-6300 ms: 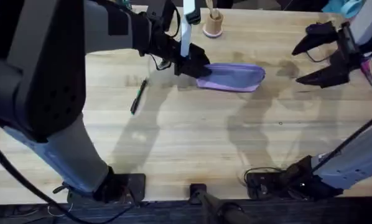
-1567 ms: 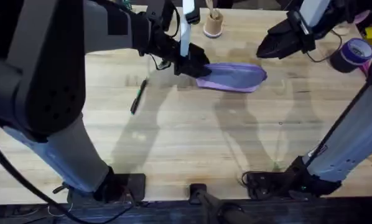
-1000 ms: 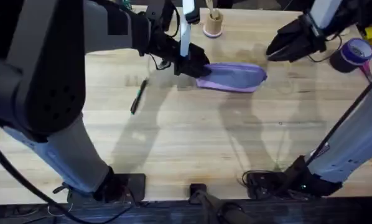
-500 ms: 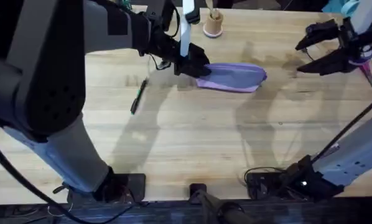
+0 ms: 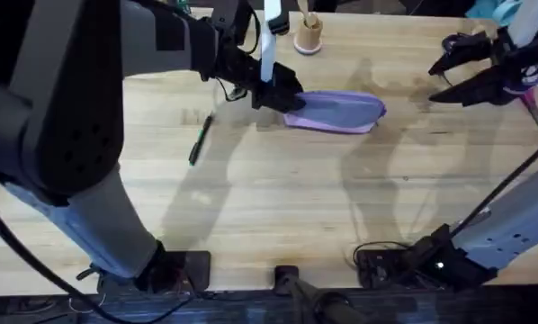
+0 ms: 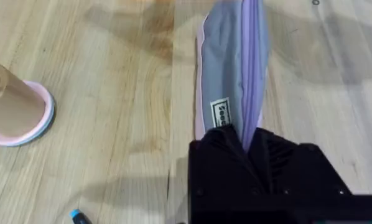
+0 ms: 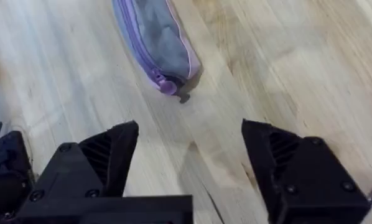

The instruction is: Unzip the bag, pick up the pens from the table one at a time and place them inside, then zip the bag closed.

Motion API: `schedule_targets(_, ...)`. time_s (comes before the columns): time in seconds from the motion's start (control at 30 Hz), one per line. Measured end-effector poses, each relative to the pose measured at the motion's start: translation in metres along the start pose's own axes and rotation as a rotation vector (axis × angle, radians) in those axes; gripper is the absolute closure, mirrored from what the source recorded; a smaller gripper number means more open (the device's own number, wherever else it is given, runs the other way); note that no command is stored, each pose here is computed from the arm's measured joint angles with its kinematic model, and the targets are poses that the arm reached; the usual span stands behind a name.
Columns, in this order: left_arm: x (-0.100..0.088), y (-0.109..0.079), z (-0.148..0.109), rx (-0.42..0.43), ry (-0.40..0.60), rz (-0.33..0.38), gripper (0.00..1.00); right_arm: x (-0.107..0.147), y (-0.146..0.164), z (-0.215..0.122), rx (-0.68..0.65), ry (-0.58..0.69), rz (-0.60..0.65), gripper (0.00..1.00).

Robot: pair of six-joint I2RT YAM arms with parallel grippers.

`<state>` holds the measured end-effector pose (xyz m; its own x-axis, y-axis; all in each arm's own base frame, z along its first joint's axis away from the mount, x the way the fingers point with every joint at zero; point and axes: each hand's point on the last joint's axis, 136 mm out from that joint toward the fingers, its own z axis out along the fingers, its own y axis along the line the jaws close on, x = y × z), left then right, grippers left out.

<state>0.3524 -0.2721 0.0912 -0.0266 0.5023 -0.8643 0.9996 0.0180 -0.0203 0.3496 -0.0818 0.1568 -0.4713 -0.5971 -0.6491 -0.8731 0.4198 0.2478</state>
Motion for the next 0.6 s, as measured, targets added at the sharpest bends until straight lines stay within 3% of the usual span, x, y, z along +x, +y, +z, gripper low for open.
schedule_targets(0.6, 0.0, 0.0, 0.0, 0.0, 0.0, 0.0, 0.959, -0.0001, 0.0, 0.0001, 0.0, 0.0, 0.016, 0.006)
